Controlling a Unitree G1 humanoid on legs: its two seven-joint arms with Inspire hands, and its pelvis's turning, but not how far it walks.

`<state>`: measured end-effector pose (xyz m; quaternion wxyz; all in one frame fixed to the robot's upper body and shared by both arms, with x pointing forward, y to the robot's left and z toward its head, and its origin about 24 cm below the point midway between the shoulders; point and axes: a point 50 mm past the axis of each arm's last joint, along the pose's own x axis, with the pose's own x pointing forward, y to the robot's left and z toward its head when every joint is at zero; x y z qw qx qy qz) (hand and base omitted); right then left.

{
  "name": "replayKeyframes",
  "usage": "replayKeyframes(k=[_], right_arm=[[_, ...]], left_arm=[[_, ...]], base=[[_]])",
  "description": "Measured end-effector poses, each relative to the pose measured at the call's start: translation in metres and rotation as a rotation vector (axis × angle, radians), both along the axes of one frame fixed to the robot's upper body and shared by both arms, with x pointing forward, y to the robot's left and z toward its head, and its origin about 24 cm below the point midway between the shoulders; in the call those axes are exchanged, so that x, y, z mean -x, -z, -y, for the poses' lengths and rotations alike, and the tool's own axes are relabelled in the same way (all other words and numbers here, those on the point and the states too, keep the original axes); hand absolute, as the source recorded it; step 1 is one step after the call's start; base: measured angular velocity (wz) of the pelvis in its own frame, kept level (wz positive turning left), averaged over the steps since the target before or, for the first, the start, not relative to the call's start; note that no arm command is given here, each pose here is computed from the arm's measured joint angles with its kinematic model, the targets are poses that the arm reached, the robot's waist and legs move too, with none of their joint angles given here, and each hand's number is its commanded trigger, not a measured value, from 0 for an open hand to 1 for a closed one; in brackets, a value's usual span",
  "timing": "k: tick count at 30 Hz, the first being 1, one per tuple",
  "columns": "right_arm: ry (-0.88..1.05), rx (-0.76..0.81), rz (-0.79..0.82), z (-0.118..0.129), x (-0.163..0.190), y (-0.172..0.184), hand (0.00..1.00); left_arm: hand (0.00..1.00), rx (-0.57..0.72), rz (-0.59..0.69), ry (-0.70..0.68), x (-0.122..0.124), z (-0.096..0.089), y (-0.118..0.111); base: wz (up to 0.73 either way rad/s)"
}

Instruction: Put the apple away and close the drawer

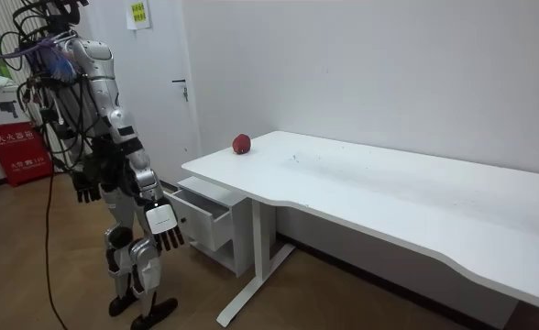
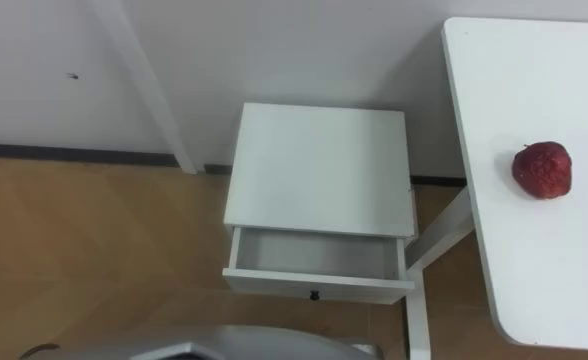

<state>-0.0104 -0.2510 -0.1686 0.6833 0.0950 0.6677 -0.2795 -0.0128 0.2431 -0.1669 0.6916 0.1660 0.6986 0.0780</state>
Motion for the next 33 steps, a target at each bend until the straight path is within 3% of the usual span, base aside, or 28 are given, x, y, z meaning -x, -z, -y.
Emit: replayKeyframes(k=[10,13,18,24,33], right_arm=[[0.171,-0.007,0.051,-0.001,0.001,0.0,0.0],[0.347,-0.005,0.089,0.0,0.003,0.0,0.0],[0.874,0.029,0.213,0.008,0.006,-0.003,0.0],[1.278,0.079,0.327,0.02,-0.003,-0.006,0.0],[1.476,0.154,0.467,0.048,-0.031,-0.021,0.0]], left_arm=[[0.0,-0.018,0.019,0.002,-0.002,-0.001,0.0],[0.0,-0.017,0.027,0.003,-0.003,-0.001,0.0],[0.0,-0.027,0.069,-0.027,-0.006,-0.004,-0.002],[0.0,-0.047,0.071,-0.022,-0.003,-0.01,-0.003],[0.0,-0.089,0.104,-0.005,-0.011,-0.022,-0.007]], base=[[-0.01],[-0.07],[-0.02],[-0.07],[-0.02]])
